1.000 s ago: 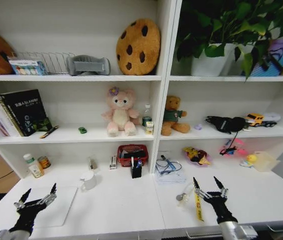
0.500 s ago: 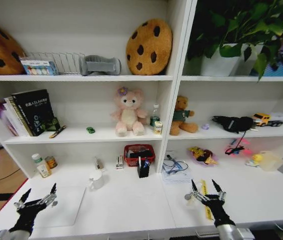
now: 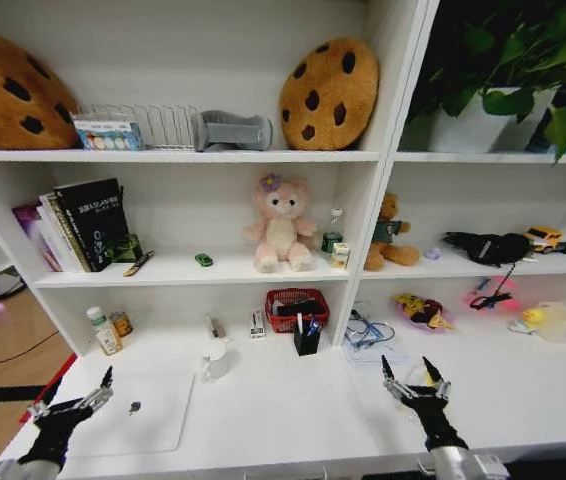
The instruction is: Organize the objects on the table.
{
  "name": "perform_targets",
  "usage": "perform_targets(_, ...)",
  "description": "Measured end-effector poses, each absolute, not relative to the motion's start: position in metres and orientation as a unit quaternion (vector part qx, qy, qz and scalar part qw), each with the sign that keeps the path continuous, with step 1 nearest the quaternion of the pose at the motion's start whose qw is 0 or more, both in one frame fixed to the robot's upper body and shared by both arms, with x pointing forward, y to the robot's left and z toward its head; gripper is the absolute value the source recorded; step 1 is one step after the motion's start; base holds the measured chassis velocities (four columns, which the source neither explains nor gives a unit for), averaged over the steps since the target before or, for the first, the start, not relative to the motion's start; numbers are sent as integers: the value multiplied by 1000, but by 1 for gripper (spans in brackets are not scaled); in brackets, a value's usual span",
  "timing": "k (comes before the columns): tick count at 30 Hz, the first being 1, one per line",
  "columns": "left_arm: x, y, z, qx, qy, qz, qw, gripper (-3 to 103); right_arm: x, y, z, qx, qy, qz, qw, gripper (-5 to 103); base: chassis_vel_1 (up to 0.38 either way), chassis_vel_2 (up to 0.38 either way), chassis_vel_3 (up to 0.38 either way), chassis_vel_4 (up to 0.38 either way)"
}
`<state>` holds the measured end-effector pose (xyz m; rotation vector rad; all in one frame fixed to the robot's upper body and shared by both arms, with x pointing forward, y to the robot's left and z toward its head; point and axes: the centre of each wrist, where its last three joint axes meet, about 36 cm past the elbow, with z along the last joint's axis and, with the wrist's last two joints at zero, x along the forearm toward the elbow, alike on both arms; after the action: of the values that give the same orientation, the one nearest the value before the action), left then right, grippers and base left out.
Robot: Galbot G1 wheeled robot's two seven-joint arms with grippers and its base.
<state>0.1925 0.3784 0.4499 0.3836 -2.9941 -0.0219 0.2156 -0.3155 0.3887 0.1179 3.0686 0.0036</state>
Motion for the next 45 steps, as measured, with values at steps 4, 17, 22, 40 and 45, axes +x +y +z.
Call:
perform_targets(4, 192, 378, 450, 127, -990, -7, 61, 100, 216, -314, 388, 40, 999, 2, 36, 100, -25, -29, 27, 25)
perform_targets(17, 192, 378, 450, 127, -990, -7, 61, 100, 217, -310, 389, 37, 999, 0, 37, 100, 23, -17, -16, 20)
perform_targets(22, 192, 378, 450, 127, -990, -7, 61, 100, 215, -309, 387, 37, 999, 3, 37, 100, 121, -140, -115, 138)
perform_targets(40, 192, 378, 450, 127, -990, -7, 61, 100, 210, -310, 382, 38, 999, 0, 30, 100, 117, -25, -134, 14)
perform_targets(45, 192, 378, 450, 127, -990, -7, 62, 100, 210, -310, 382, 39, 999, 0, 30, 100, 217, 211, -210, -211)
